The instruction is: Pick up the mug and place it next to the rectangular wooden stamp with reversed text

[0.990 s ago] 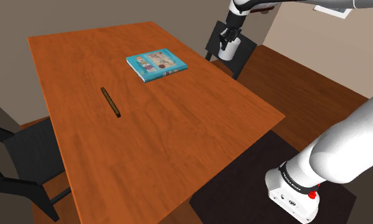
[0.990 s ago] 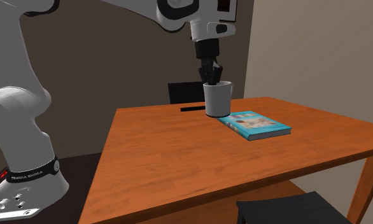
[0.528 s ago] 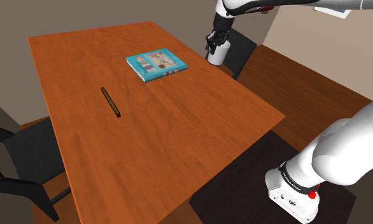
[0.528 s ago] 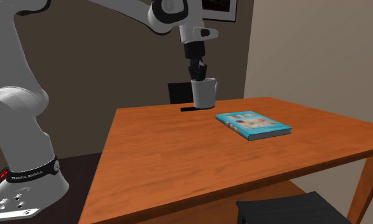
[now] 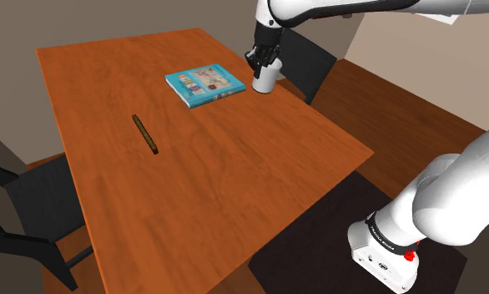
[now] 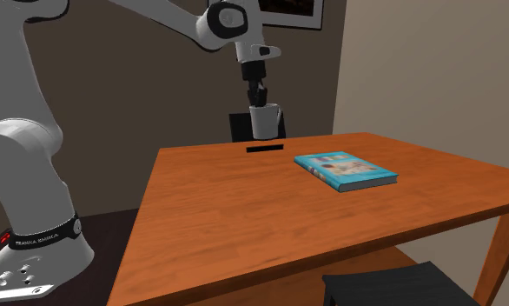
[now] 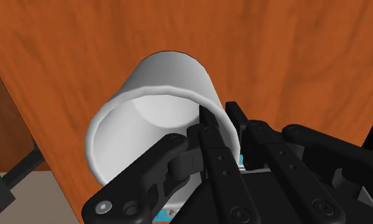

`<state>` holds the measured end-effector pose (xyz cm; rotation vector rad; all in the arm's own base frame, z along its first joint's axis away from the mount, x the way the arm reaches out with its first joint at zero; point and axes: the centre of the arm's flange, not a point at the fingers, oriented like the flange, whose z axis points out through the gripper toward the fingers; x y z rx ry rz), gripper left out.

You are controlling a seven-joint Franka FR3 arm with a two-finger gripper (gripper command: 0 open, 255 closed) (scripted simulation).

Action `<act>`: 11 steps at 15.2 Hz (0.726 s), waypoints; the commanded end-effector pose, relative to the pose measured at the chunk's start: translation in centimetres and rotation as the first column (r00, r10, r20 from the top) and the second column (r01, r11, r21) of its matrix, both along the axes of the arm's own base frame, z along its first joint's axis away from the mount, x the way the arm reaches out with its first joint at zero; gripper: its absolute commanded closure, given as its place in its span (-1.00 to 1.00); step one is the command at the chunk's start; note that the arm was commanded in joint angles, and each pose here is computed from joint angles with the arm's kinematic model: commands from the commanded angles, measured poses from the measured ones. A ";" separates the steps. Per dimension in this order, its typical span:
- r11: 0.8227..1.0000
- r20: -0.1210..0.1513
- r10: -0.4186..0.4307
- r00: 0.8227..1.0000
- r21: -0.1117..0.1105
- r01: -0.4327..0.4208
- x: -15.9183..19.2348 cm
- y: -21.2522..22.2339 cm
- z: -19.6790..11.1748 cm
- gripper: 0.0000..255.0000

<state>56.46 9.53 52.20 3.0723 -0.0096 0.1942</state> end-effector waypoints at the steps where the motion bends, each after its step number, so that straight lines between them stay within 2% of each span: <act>1: 1.000 0.000 -0.001 1.000 0.000 0.001 -0.2 2.8 -0.1 1.00; 11: 1.000 0.000 -0.001 1.000 0.000 0.001 -0.8 16.0 -0.1 1.00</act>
